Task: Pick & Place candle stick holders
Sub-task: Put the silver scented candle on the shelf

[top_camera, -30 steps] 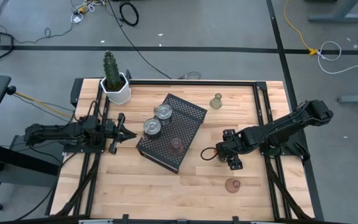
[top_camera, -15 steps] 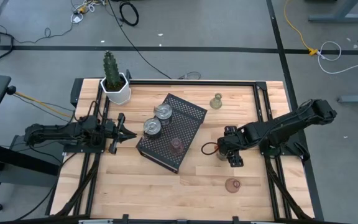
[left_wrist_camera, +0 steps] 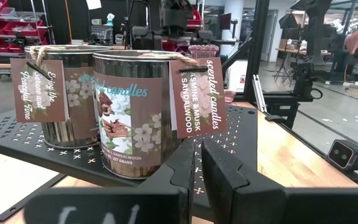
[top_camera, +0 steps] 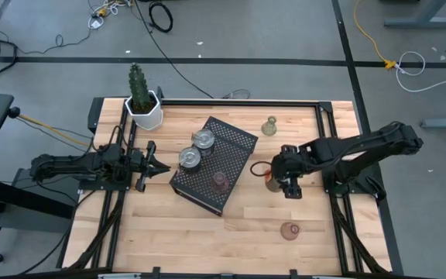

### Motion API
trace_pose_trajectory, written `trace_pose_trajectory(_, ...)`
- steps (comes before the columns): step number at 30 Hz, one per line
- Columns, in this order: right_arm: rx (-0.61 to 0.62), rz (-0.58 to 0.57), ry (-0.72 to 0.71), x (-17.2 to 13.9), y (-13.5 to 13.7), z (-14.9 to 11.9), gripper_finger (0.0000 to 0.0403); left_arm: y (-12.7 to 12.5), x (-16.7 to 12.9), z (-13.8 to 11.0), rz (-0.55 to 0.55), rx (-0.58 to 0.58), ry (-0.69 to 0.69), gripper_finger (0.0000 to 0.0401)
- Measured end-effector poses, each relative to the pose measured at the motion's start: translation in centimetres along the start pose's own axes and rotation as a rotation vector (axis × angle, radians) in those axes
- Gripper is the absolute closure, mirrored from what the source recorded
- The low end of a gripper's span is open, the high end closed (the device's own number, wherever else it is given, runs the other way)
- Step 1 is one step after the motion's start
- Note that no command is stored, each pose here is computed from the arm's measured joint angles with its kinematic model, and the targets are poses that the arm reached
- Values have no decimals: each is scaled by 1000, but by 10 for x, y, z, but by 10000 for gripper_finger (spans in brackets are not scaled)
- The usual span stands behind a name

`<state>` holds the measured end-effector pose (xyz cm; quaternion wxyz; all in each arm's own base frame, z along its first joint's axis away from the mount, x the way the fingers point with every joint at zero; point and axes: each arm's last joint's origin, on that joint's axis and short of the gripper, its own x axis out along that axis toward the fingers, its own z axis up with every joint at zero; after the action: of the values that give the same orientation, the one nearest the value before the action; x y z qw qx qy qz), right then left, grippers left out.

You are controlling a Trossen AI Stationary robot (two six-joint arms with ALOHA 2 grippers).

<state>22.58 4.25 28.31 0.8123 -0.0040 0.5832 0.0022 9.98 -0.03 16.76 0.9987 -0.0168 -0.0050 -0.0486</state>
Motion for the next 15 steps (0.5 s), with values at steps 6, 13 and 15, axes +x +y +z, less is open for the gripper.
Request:
trace_pose_trajectory(6,21,-2,-23,-19,-5,7,39,0,0,0,0,0,0,367)
trace_pose_trajectory(13,41,-4,-45,-38,-8,13,39,0,0,0,0,0,0,367)
trace_pose_trajectory(15,51,-3,-51,-43,-9,14,39,0,0,0,0,0,0,367)
